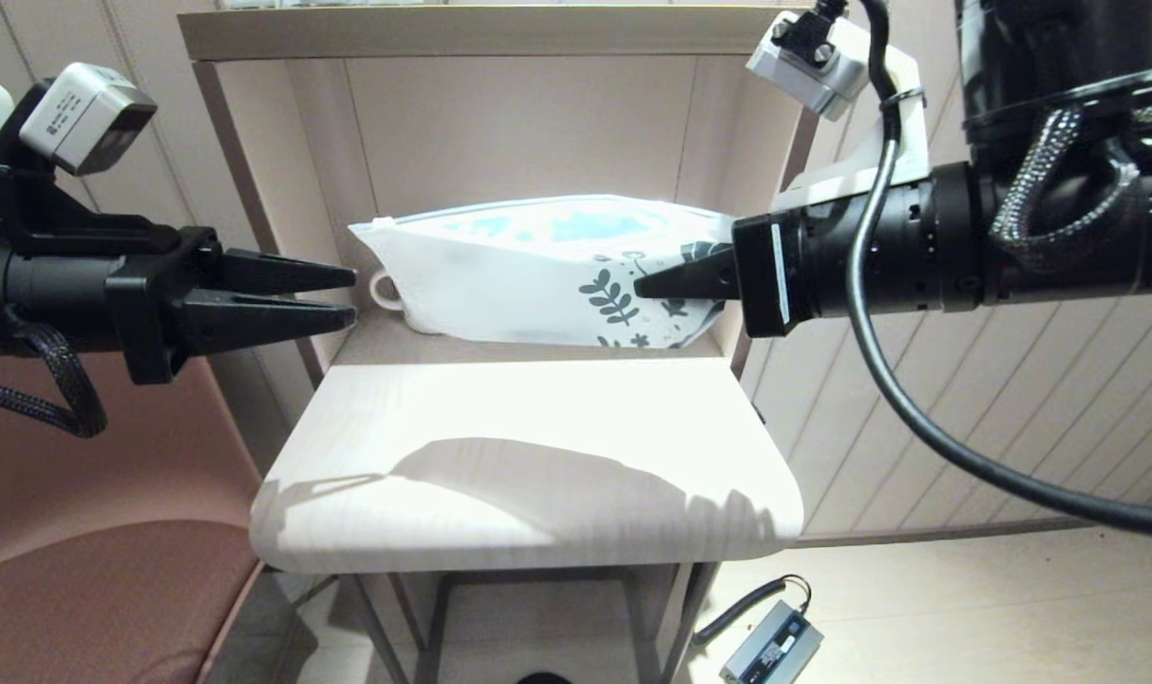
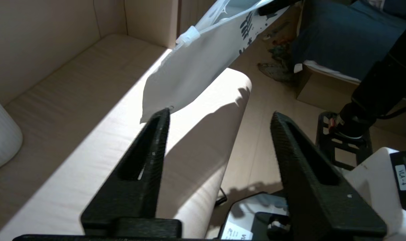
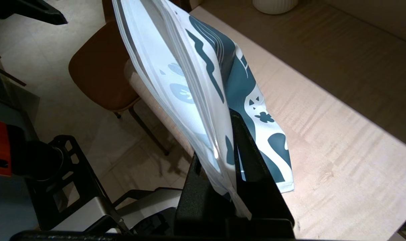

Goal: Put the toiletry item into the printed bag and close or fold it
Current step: Hand it to the other hand

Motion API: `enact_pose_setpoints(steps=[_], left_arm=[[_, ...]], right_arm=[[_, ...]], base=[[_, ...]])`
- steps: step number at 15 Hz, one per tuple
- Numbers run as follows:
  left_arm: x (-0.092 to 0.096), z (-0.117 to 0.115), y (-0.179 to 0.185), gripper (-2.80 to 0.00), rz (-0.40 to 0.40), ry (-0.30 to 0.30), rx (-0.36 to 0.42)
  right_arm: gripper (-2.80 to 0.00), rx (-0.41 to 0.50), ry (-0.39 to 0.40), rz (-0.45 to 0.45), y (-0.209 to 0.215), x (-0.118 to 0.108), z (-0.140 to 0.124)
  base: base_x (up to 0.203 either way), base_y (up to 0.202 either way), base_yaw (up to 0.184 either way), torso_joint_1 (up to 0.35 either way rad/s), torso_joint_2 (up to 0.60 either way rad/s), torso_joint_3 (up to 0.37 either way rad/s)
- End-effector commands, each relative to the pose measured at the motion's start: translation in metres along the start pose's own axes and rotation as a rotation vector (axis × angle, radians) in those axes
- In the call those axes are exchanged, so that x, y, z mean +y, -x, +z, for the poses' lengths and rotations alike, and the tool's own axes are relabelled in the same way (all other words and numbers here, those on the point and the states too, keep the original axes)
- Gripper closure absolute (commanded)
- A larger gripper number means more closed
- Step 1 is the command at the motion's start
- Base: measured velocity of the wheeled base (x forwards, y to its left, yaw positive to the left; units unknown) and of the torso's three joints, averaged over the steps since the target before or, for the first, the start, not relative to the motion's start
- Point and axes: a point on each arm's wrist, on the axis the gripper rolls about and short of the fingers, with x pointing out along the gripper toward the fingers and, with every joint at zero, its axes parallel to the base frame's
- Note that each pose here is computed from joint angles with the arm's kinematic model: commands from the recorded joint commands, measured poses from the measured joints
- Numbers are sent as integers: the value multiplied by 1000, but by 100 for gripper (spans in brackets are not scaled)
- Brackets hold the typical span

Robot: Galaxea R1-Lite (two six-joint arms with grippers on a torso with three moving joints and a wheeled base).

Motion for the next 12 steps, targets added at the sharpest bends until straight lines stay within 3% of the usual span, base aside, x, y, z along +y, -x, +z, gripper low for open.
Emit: enact_pose_setpoints(steps=[1, 3, 8, 12], left_arm=[[9, -6, -4, 0, -6, 21, 10], [11, -9, -6, 0, -9, 26, 13], [21, -8, -10, 0, -7, 31, 15], [25, -5, -12, 0, -41, 21, 0]], right_arm=[[0, 0, 2, 12, -4, -1, 1], [0, 8, 1, 58, -7, 0, 0], [0, 16, -17, 60, 3, 2, 10], [0, 72, -111, 14, 22, -2, 25]], base=[[0, 0, 0, 0, 0, 0], [0, 0, 0, 0, 0, 0], [0, 0, 0, 0, 0, 0], [0, 0, 0, 0, 0, 0]])
